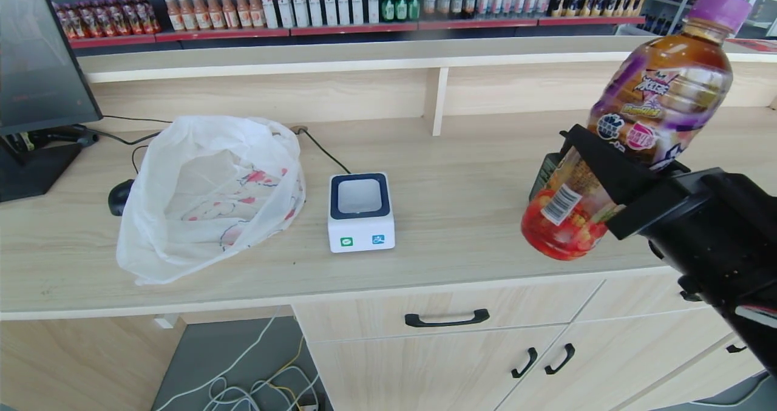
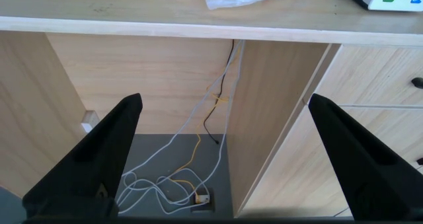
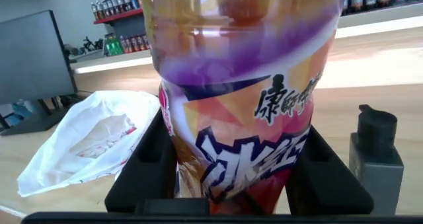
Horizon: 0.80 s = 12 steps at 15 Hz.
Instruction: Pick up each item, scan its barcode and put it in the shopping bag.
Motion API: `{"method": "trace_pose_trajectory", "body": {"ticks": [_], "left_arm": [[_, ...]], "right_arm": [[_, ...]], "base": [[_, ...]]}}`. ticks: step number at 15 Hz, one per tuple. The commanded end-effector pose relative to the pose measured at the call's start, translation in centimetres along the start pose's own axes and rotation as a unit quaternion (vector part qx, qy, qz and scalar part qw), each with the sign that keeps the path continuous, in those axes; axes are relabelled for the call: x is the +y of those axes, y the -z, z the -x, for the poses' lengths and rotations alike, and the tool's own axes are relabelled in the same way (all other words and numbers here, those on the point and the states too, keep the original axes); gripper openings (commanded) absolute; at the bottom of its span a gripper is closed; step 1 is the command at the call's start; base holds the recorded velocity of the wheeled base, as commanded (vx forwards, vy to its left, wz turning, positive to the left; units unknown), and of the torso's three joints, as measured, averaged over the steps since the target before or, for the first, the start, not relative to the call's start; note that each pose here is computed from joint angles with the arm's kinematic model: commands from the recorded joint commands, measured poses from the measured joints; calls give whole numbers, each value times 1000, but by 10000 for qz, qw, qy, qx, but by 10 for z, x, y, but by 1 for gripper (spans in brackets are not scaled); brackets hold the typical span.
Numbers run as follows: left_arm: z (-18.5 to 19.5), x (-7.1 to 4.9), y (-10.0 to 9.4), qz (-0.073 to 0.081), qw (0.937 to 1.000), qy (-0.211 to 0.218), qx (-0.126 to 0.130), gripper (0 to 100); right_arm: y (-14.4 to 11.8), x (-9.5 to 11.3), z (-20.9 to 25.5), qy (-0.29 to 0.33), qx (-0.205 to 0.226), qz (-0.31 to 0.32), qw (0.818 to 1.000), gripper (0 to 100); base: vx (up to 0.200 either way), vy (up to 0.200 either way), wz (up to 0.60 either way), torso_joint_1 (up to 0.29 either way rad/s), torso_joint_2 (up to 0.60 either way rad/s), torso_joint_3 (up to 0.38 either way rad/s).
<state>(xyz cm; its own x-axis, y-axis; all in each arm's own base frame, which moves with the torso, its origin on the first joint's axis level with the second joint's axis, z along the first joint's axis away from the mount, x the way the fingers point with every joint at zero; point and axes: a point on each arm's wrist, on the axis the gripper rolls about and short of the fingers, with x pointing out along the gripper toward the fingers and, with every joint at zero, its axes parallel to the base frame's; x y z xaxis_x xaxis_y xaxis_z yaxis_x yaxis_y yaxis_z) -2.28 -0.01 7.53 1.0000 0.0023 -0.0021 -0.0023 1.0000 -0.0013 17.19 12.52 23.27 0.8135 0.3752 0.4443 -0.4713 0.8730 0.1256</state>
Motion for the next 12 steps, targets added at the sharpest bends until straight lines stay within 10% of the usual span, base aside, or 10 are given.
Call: {"method": "trace_pose_trajectory", "body": {"ticks": [1, 12], "left_arm": [[0, 0, 0, 1, 10000, -4, -3, 100], [0, 0, 0, 1, 10000, 4, -3, 100]], "right_arm": [[8, 1, 6, -118, 209, -89, 9997, 0], [17, 20, -14, -2415, 596, -1430, 9579, 0]], "base": [[0, 0, 0, 0, 0, 0], [0, 0, 0, 0, 0, 0]]}}
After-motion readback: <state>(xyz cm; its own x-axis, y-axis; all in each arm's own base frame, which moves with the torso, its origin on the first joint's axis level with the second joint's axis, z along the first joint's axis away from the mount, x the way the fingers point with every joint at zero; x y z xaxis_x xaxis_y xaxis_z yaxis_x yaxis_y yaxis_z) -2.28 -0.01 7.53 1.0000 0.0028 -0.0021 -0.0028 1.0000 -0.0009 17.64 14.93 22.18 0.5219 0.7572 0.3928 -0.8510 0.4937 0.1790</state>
